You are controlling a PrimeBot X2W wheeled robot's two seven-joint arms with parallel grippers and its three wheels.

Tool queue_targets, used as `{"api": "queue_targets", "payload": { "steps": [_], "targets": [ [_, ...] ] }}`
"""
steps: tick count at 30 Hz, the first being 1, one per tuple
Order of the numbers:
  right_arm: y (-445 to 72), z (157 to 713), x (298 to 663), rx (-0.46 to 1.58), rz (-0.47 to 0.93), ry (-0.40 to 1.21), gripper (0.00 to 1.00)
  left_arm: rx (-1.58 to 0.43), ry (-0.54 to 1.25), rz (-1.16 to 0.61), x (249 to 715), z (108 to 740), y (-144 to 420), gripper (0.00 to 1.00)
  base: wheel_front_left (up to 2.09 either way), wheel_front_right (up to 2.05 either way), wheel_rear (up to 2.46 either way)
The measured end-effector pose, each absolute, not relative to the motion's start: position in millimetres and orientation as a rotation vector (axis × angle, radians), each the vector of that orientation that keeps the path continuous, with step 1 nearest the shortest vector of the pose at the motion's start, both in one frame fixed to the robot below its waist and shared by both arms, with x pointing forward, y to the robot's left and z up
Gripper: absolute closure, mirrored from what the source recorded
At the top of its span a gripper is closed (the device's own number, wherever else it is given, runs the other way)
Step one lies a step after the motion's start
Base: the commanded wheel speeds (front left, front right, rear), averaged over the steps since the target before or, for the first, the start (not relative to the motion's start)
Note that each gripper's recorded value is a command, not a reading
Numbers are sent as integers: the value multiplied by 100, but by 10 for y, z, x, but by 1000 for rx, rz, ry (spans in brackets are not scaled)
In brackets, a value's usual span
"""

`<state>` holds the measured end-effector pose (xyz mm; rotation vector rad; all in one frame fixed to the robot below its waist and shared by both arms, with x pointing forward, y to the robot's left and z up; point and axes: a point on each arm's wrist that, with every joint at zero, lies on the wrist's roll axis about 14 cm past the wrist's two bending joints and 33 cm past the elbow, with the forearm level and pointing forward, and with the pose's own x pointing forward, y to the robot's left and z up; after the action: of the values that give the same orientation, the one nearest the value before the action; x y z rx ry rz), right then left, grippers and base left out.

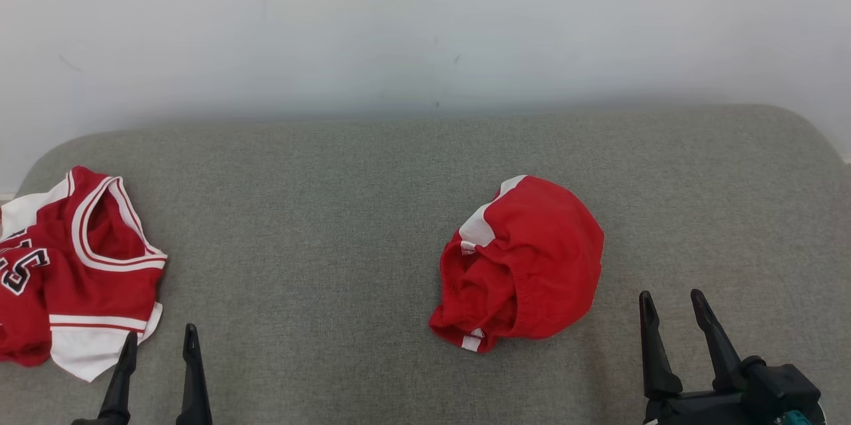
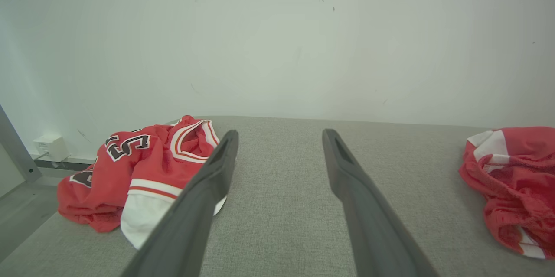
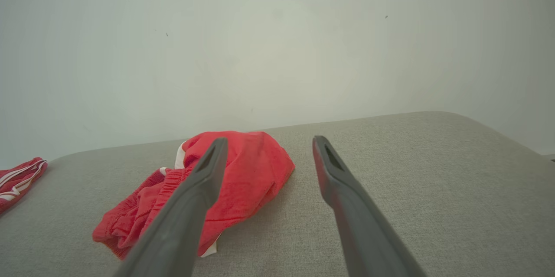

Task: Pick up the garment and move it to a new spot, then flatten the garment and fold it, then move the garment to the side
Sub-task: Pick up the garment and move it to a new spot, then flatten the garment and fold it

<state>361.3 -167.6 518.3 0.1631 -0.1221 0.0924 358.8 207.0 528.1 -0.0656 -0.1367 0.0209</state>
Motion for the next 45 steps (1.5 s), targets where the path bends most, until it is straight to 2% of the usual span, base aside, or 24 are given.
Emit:
{"api": "queue_targets", "payload": {
  "steps": [45],
  "targets": [
    [-1643, 5156, 3561, 160, 102, -113, 0, -66, -135, 6, 3564, 5245, 2028, 0, 0, 0, 0]
  ]
}}
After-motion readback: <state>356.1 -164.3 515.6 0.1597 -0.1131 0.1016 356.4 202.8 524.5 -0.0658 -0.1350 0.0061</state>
